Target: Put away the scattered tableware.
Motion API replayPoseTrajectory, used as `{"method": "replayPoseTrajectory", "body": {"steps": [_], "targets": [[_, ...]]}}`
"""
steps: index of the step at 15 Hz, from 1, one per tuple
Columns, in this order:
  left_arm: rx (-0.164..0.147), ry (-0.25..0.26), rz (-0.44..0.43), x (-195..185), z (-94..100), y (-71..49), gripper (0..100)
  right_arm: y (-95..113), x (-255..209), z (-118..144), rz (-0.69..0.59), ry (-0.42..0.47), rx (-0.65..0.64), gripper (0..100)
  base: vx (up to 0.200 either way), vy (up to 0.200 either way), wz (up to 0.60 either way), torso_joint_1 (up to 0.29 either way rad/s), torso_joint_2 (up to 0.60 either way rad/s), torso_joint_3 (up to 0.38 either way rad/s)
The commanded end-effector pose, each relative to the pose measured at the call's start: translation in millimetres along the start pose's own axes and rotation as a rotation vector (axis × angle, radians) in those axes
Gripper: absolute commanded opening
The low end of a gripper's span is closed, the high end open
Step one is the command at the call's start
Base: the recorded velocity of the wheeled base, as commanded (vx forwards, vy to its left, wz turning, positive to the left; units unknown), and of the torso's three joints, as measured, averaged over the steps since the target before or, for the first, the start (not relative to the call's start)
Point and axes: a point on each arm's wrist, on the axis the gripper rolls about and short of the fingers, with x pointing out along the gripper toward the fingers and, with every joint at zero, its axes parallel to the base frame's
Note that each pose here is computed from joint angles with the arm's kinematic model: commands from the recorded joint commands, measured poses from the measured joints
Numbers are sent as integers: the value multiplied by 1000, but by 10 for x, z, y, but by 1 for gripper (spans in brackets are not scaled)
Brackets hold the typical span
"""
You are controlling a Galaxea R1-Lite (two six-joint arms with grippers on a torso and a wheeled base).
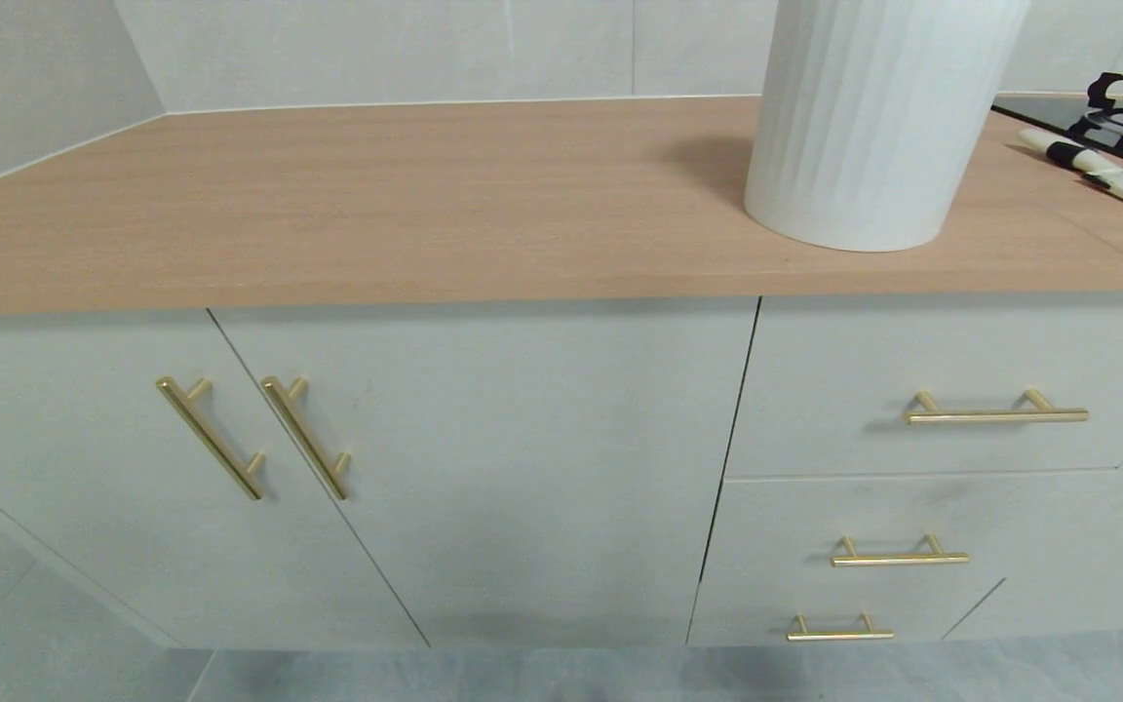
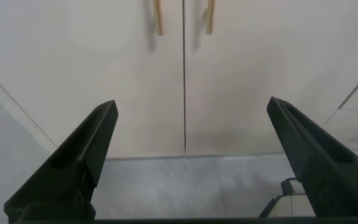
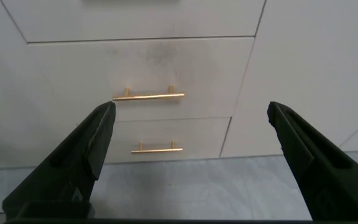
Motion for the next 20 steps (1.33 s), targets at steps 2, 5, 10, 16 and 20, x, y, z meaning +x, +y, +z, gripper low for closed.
{"method": "replayPoseTrajectory", "body": {"steps": [2,5,10,16,20], "targets": [[1,0,0,0,0,0,100,0,1,0,0,1,-1,100,0,0,0,0,0,0],[6,0,0,0,0,0,100,0,1,0,0,1,-1,100,0,0,0,0,0,0],[6,0,0,0,0,0,100,0,1,0,0,1,-1,100,-160,-160,0,5,4,2],[3,0,0,0,0,0,100,0,1,0,1,1,-1,100,-167,-167,0,0,0,1],[3,0,0,0,0,0,100,0,1,0,1,1,-1,100,0,0,0,0,0,0]]}}
